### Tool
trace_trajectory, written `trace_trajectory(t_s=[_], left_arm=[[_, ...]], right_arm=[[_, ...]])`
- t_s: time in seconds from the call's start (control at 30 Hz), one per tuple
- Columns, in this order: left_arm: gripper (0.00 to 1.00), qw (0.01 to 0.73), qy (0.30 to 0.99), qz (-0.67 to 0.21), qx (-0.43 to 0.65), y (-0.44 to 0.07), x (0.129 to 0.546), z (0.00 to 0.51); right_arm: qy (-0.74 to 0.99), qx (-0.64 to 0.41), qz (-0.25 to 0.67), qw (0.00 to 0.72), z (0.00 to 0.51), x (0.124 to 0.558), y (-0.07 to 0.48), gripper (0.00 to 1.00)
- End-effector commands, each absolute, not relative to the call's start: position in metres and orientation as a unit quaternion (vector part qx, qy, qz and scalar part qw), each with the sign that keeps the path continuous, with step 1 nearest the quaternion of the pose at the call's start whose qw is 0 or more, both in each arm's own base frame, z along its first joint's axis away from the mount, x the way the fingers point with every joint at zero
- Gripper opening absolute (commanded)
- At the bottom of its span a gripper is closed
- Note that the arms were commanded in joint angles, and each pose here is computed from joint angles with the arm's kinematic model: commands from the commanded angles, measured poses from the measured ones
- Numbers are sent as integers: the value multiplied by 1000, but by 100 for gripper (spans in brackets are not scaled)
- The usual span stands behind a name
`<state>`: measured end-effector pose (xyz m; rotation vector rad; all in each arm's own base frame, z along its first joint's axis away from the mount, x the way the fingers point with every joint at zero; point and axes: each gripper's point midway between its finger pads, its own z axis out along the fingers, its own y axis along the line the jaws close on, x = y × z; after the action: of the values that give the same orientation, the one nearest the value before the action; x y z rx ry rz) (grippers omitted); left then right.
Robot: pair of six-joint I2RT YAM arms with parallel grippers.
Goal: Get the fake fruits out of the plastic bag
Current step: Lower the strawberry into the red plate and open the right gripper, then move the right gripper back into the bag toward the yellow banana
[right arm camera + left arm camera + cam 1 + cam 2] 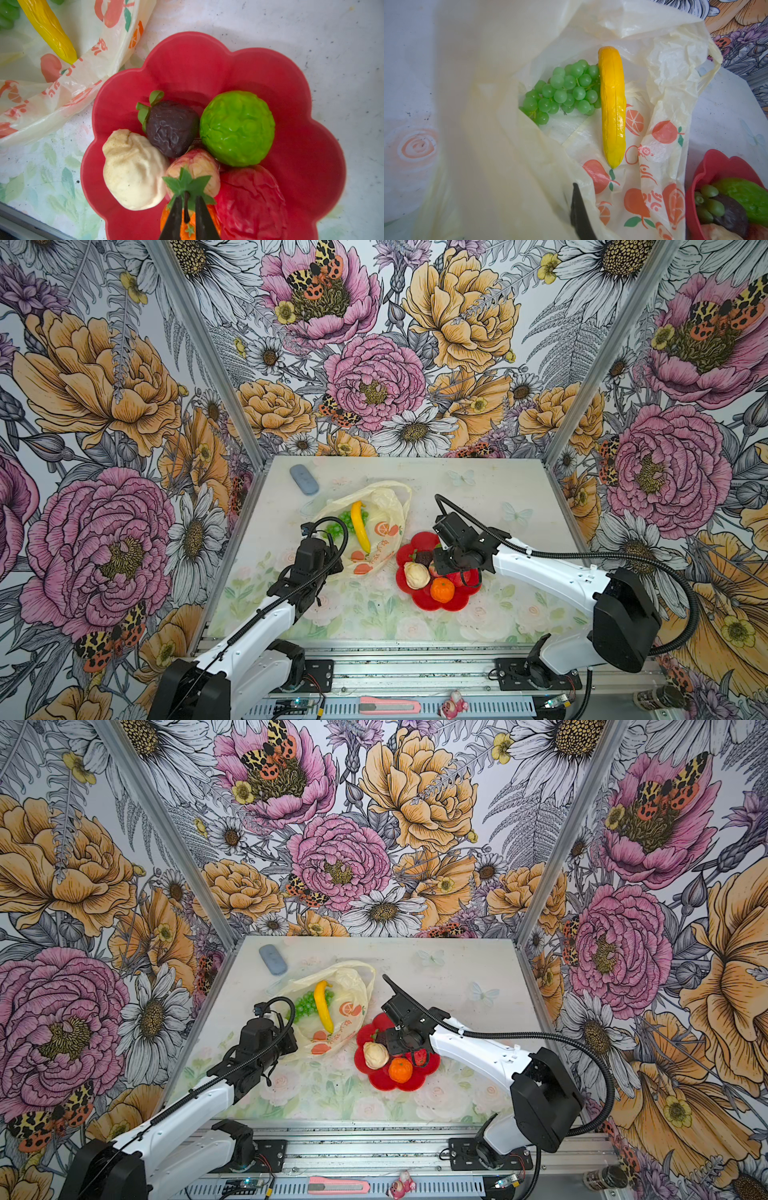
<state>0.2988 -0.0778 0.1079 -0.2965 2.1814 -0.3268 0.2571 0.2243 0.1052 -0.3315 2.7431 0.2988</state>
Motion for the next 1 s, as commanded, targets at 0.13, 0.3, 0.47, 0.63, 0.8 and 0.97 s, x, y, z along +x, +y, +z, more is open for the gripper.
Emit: trace_trajectory(t_s=[0.13, 0.3, 0.47, 0.63, 0.8, 0.97], left_arm=[[0, 460, 871, -125, -117, -76, 301, 114], [0, 457, 873, -125, -116, -77, 301, 113], [0, 455, 873, -127, -120, -76, 302, 113], [0, 446, 872, -144, -138, -76, 300, 112], [0, 436, 874, -152, -154, -74, 295, 111], [0, 429, 878, -151, -151, -74, 291, 115]], right_arm=[[964, -108, 110, 217, 129, 265, 225, 35], [956, -96, 101, 258, 150, 274, 218, 62], [943, -68, 96, 313, 175, 298, 209, 88], [928, -68, 100, 352, 198, 325, 221, 99], [915, -136, 145, 352, 206, 339, 276, 99], [905, -195, 175, 336, 197, 343, 341, 92]])
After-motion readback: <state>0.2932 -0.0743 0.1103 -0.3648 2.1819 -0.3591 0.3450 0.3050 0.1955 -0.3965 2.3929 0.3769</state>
